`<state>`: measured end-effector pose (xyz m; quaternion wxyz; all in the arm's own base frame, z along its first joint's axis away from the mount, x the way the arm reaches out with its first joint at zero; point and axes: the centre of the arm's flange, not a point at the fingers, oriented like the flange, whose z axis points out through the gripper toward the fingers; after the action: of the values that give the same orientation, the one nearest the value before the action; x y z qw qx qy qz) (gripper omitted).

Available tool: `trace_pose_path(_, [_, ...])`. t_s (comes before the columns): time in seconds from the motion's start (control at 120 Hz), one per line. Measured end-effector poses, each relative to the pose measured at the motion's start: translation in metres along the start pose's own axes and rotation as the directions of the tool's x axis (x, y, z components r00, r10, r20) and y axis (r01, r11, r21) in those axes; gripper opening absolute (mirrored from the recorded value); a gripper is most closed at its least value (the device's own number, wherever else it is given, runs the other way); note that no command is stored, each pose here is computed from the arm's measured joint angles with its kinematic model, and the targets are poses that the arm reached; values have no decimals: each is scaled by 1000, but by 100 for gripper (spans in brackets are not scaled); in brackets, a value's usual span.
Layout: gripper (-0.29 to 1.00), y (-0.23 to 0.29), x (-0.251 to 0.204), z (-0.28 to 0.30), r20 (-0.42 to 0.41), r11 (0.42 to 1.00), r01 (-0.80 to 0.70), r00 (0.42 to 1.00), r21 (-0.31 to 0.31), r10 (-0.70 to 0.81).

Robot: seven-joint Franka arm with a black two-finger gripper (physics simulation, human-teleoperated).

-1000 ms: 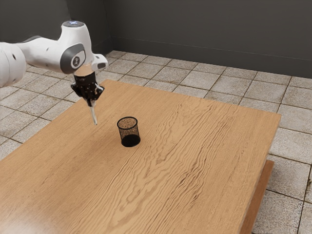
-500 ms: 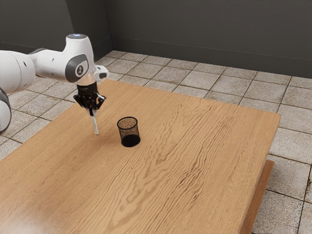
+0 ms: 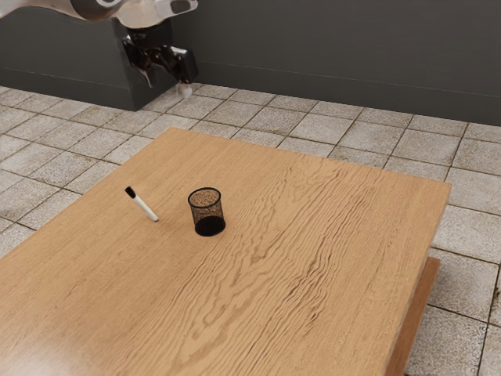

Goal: Take the marker out of the pen holder and place it to the left of the pen holder.

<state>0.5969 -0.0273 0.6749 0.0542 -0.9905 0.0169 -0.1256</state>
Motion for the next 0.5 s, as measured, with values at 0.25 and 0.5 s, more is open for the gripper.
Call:
trace_pose_path(0.25, [67, 86, -46, -22, 130, 978, -207, 970, 1, 205])
trace_pose_path(0.5, [69, 118, -58, -19, 162, 953, -303, 940, -18, 301])
